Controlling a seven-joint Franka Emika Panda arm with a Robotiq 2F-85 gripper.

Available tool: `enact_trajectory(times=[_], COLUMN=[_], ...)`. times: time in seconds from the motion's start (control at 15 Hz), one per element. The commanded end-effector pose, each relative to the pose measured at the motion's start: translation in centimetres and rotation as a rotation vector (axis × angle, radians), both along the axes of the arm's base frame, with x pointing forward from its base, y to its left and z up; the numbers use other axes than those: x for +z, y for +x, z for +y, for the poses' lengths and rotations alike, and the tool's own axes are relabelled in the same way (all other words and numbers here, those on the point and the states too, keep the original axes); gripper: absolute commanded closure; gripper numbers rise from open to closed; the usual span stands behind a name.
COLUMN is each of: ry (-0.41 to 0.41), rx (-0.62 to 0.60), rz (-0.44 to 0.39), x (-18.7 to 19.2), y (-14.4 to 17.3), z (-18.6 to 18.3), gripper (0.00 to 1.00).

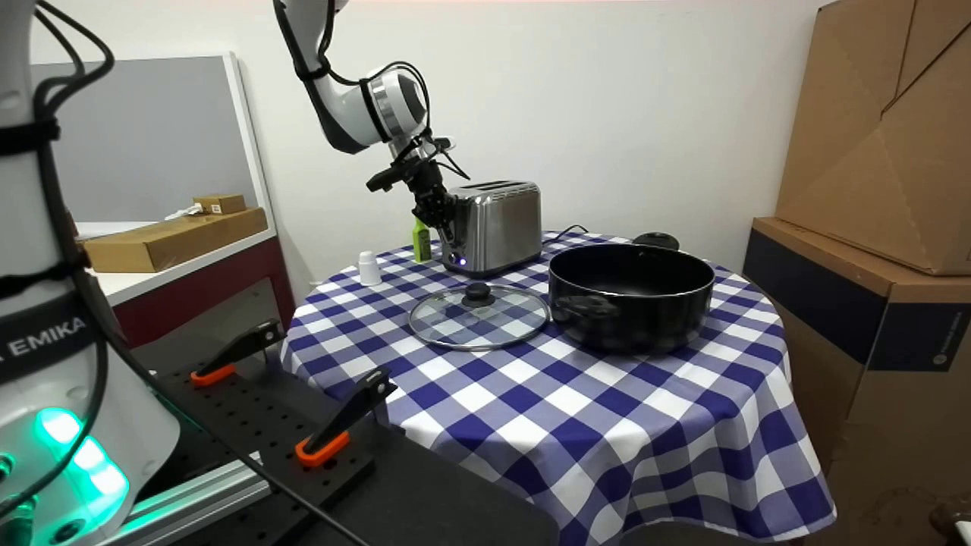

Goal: Push the toaster lever down

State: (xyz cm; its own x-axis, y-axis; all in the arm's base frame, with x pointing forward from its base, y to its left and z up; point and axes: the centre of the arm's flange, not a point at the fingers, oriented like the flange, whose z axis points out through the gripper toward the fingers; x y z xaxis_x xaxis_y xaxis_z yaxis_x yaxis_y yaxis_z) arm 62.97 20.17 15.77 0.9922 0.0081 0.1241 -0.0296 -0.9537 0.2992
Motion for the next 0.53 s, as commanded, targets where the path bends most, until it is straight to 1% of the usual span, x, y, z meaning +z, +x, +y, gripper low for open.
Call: enact_trajectory(times=[0.0, 0.2, 0.27, 0.33, 0.47], ry=[0.123, 0.188, 0.21, 0.229, 0.264], rx=[-0.073, -0.153, -0.174, -0.191, -0.22], rz=[0.089, 0.153, 0.17, 0.187, 0.223], x=[3.0, 6.0, 7.2, 8.3, 10.6], y=[-3.2, -5.9, -6.9, -7.9, -9.8], z=[-1.3, -1.2, -1.1, -0.8, 0.0], gripper=[1.0, 1.0, 0.74, 0.73, 0.6])
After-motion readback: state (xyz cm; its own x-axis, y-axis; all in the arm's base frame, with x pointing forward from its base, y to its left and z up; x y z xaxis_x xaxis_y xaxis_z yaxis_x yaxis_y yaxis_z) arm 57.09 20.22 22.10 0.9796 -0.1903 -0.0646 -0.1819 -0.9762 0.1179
